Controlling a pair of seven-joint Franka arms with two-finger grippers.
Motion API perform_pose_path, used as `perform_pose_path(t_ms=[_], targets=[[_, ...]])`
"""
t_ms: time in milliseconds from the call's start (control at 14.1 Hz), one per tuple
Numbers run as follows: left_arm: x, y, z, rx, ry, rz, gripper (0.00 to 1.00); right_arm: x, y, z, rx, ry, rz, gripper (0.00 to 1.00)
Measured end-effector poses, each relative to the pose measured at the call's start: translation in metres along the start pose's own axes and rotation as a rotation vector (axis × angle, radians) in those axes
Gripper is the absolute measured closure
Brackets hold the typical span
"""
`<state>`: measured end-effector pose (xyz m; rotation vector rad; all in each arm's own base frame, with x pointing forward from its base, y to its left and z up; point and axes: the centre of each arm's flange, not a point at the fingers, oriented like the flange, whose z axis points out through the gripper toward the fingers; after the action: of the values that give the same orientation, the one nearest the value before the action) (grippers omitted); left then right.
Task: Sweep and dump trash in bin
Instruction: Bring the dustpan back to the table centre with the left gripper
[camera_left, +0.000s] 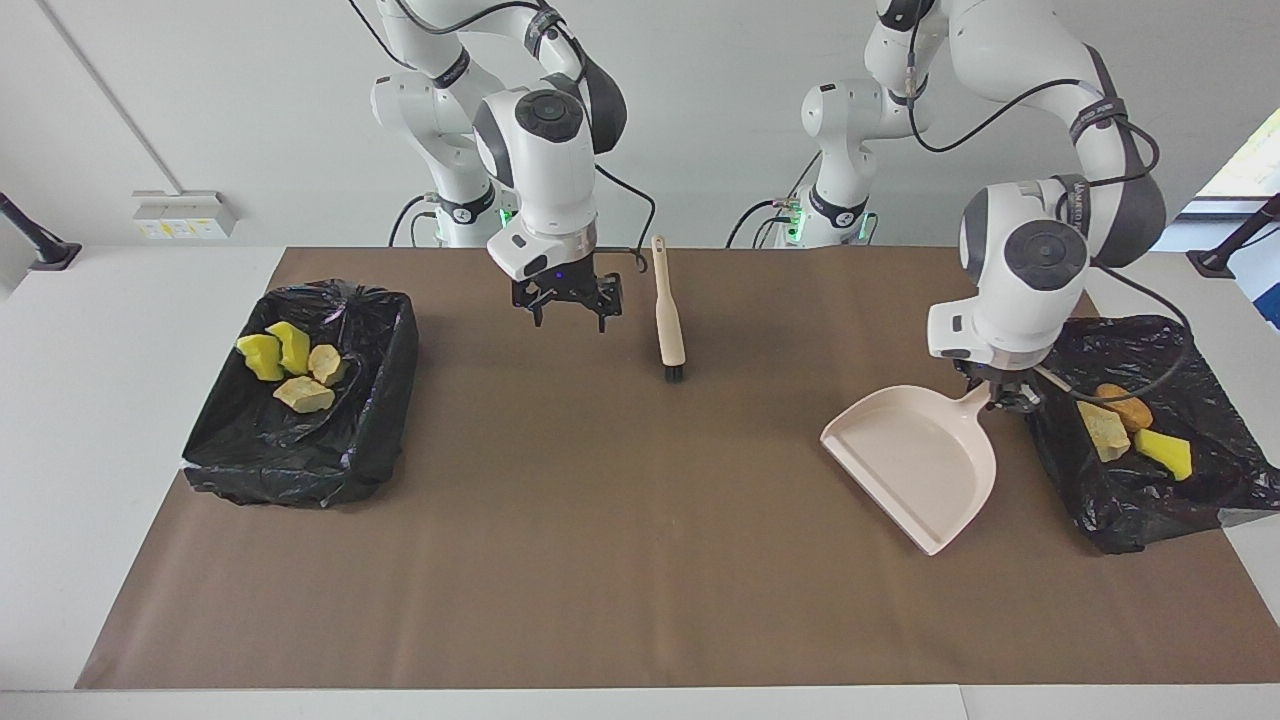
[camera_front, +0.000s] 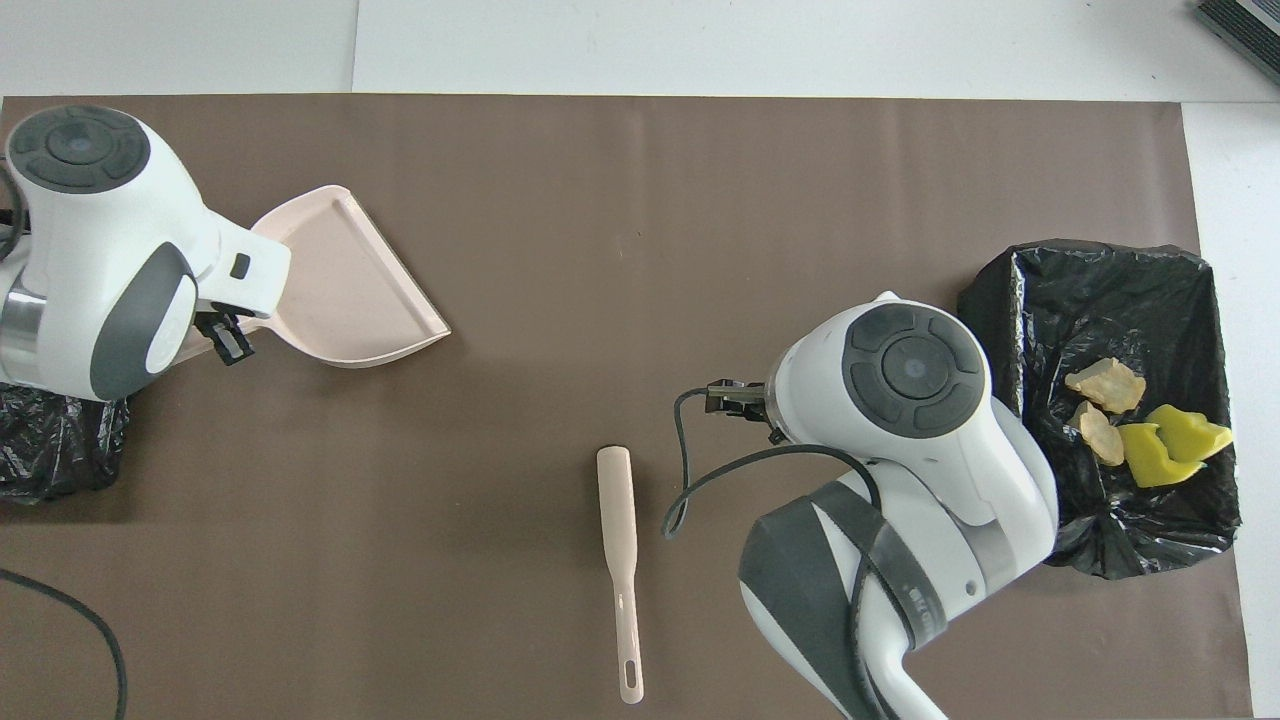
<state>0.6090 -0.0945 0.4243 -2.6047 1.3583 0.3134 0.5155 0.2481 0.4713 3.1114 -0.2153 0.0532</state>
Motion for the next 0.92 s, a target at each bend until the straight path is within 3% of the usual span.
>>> perform_pose_path(t_ms=[212,496,921], targets=[[0.049,0.057,-0.016,-0.063,0.057,-0.233,0.68,0.03,0.041,-0.027,-0.007,0.004,-0.021,0.0],[0.098,0.123,-0.039,-0.155,0.103,-0.478,0.68,0.075,0.153,-0.094,-0.026,0.023,0.014,0.0],[0.195,0.189,-0.064,-0.187,0.148,-0.734,0.68,0.06,0.272,-0.185,-0.04,-0.033,0.013,0.0]])
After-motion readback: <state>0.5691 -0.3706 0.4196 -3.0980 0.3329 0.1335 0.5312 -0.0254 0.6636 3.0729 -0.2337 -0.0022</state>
